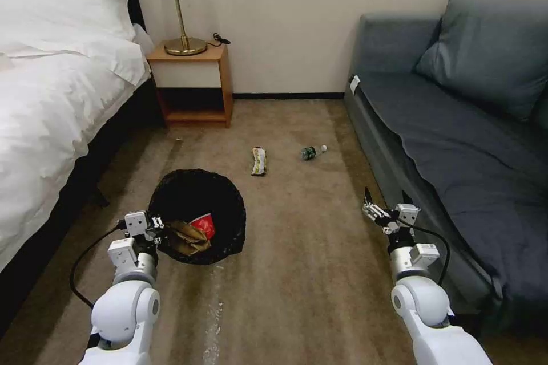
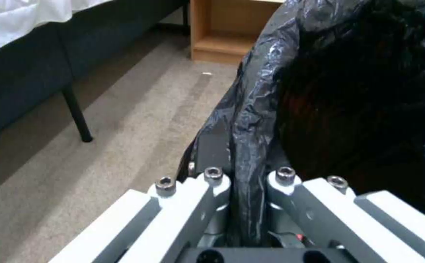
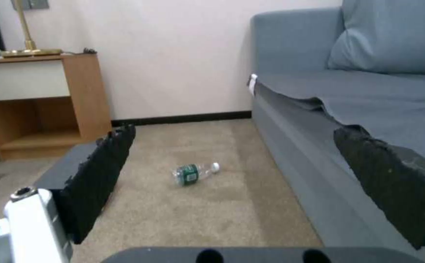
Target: Pick up the trash bin, then pick up the garbage on the floor and place it into the trash bin.
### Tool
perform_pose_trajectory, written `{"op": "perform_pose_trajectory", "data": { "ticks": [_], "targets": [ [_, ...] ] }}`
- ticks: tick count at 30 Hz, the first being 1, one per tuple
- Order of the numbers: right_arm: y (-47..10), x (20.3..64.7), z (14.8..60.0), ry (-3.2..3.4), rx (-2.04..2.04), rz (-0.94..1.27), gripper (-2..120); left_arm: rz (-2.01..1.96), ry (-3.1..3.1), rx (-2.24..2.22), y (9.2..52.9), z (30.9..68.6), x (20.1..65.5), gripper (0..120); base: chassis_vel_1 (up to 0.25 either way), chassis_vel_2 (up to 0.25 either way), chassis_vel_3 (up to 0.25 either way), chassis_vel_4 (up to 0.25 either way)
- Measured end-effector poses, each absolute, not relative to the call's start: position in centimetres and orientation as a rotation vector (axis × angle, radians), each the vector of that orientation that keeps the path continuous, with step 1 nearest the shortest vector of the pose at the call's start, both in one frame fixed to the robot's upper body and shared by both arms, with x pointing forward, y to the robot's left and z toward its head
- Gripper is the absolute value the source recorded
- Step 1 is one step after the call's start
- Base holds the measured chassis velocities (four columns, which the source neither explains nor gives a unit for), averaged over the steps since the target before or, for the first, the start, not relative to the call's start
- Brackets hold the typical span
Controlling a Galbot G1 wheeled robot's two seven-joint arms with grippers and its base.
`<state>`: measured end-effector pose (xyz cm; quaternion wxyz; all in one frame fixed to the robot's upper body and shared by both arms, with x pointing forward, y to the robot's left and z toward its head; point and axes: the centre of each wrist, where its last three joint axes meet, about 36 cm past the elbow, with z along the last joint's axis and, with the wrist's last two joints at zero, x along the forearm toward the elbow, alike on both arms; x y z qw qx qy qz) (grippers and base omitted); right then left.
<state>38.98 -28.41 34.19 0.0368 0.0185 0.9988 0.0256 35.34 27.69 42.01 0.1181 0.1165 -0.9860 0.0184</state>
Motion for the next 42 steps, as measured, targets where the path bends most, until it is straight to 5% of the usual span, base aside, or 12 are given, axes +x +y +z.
{"op": "perform_pose_trajectory", "data": {
  "ticks": [42],
  "targets": [
    [-27.8,38.3,33.2,3.078,0.032,0.085,100,0.06,-2.886,0.347,27.6,42.1,34.9,3,-0.046,0.042,0.044,-0.046]
  ]
}}
